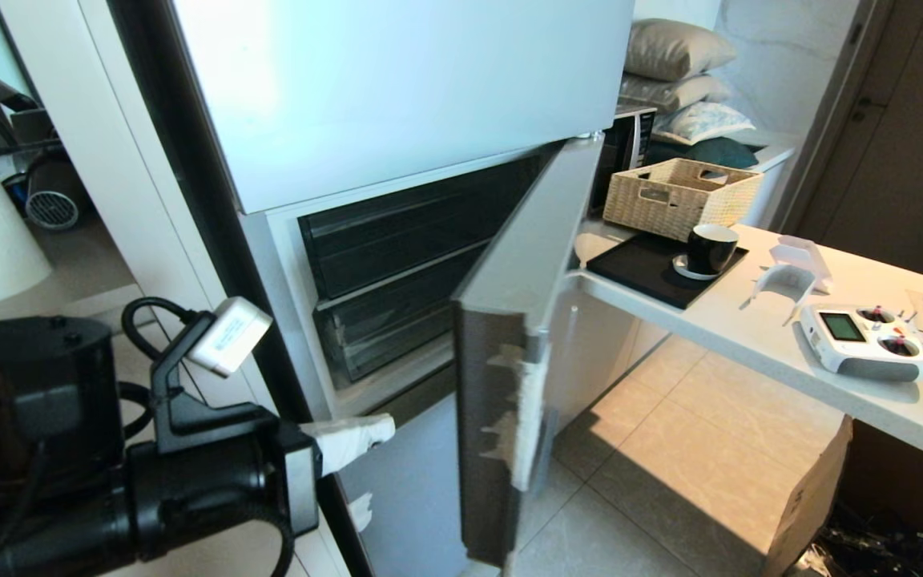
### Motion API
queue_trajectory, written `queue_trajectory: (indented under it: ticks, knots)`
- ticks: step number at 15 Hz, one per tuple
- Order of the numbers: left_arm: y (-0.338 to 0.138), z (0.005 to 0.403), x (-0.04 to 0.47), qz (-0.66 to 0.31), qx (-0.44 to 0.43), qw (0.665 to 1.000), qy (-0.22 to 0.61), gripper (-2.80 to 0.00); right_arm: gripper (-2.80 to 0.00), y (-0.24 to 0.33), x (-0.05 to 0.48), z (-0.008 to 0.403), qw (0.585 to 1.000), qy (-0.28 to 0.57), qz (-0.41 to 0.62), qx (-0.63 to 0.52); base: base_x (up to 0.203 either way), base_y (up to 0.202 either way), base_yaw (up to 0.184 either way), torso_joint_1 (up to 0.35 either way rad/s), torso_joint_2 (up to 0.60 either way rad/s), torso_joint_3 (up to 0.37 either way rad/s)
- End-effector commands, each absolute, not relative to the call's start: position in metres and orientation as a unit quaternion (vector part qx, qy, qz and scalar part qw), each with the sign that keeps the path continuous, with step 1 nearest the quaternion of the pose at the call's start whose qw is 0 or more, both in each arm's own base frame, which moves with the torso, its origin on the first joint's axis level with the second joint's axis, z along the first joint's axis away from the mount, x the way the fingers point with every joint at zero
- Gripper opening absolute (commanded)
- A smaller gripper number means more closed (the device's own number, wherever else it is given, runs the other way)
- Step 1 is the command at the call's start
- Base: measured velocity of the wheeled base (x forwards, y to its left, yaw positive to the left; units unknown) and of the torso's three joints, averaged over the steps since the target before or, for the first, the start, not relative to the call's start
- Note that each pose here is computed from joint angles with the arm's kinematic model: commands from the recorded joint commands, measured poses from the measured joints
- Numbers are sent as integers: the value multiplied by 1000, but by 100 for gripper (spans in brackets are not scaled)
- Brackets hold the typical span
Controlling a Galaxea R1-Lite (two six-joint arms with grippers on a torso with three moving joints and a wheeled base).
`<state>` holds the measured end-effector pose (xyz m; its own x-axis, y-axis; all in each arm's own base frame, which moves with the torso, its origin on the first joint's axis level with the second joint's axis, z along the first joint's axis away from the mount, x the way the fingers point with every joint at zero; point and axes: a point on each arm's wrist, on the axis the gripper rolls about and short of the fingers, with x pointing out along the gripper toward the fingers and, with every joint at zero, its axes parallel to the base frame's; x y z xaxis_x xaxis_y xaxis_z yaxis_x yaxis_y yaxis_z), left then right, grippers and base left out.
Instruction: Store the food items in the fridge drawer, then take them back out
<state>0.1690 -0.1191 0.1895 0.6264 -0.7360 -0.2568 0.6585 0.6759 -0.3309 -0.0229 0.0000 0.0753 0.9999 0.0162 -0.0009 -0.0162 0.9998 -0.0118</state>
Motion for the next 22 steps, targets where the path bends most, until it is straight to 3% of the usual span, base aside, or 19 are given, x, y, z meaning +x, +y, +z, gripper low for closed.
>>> queue_trajectory:
  ticks: [1, 5, 9, 13, 16, 19, 22]
  knots:
    - [-109, 193, 152, -407, -106, 891, 173, -280, -280, 0, -23, 75, 1000, 1, 8, -6, 0, 0, 0, 0, 0, 0]
    - [-90, 212, 132, -333, -102, 932, 101, -280, -280, 0, -23, 75, 1000, 1, 8, -6, 0, 0, 0, 0, 0, 0]
    - [-50, 217, 112, -156, -69, 984, 43, -280, -280, 0, -23, 75, 1000, 1, 8, -6, 0, 0, 0, 0, 0, 0]
    - [-1, 196, 50, 31, -29, 999, -19, -280, -280, 0, -23, 75, 1000, 1, 8, -6, 0, 0, 0, 0, 0, 0]
    - [3, 159, 10, 57, -7, 998, -2, -280, -280, 0, -23, 75, 1000, 1, 8, -6, 0, 0, 0, 0, 0, 0]
    - [1, 100, -8, 26, 27, 996, 75, -280, -280, 0, -23, 75, 1000, 1, 8, -6, 0, 0, 0, 0, 0, 0]
    - [0, 86, -12, 13, 47, 994, 95, -280, -280, 0, -23, 75, 1000, 1, 8, -6, 0, 0, 0, 0, 0, 0]
